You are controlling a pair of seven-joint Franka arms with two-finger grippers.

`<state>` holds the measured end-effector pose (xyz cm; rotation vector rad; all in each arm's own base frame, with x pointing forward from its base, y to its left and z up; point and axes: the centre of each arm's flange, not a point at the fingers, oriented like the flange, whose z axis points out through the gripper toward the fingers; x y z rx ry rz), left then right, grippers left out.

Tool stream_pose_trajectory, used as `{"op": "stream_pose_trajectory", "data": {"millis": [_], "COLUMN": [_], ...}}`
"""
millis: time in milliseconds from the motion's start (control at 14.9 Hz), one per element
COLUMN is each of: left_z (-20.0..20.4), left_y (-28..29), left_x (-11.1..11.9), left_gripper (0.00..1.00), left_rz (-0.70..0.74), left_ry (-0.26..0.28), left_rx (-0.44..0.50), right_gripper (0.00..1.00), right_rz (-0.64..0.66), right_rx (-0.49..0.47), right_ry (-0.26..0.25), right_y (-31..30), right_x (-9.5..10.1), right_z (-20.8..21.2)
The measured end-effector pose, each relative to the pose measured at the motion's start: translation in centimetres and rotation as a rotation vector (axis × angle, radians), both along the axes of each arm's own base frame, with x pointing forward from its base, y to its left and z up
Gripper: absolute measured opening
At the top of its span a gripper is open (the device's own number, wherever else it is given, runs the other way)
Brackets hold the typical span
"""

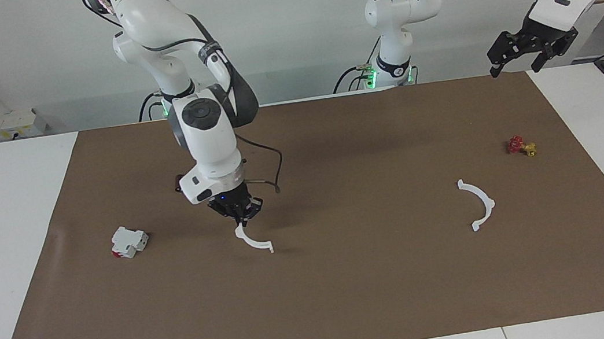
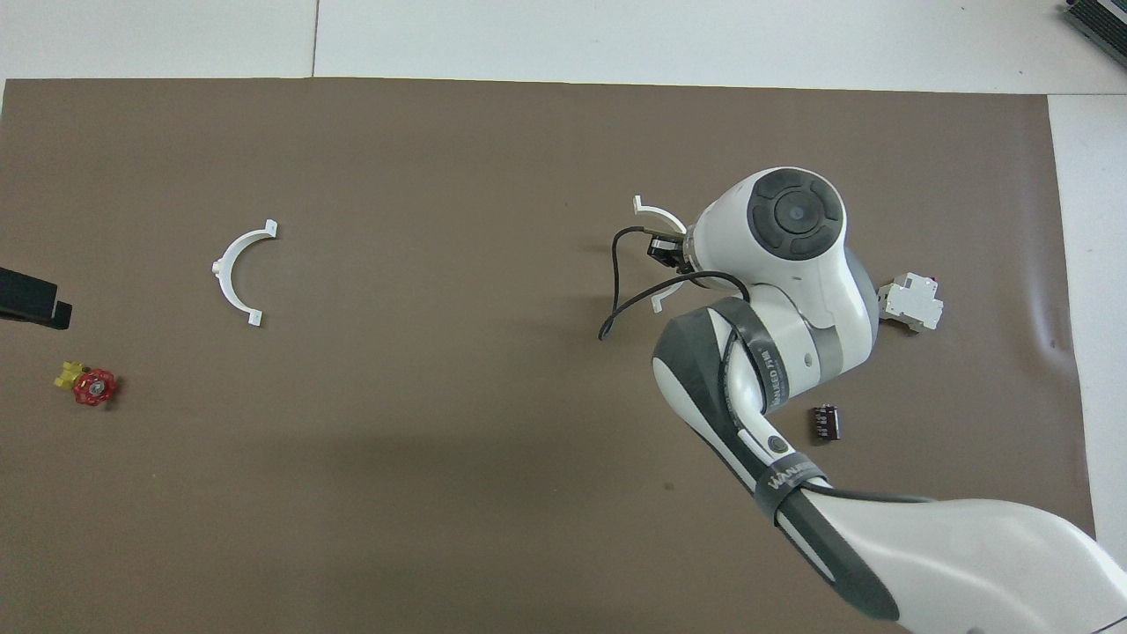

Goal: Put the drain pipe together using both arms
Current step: 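Carry the clamp half toward the table center with the right gripper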

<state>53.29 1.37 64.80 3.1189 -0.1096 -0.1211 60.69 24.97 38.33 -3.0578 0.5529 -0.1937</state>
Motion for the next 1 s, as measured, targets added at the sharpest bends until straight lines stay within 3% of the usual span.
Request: {"op": "stream_pose_trajectory", "data": {"millis": [268, 602, 1004], "left_z": [0.0, 0.0, 0.0], "left_y": [0.0, 0.0, 0.0], "left_x": [0.0, 0.0, 0.0], "left_gripper": [1.0, 1.0, 1.0], "left_rz": [0.0, 0.0, 0.0], "left_ry": [0.0, 0.0, 0.0], "left_rx": [0.0, 0.0, 0.0], "right_gripper": [0.07, 0.07, 0.07], "right_rz": [-0.091, -0.132, -0.138], "right_rx": [0.001, 0.004, 0.02], "right_ry": [-0.002, 0.015, 0.008], "right_y": [5.8, 11.7, 13.3], "right_x": [-1.7, -2.4, -1.6], "right_z": [-0.9, -3.0, -6.5]}}
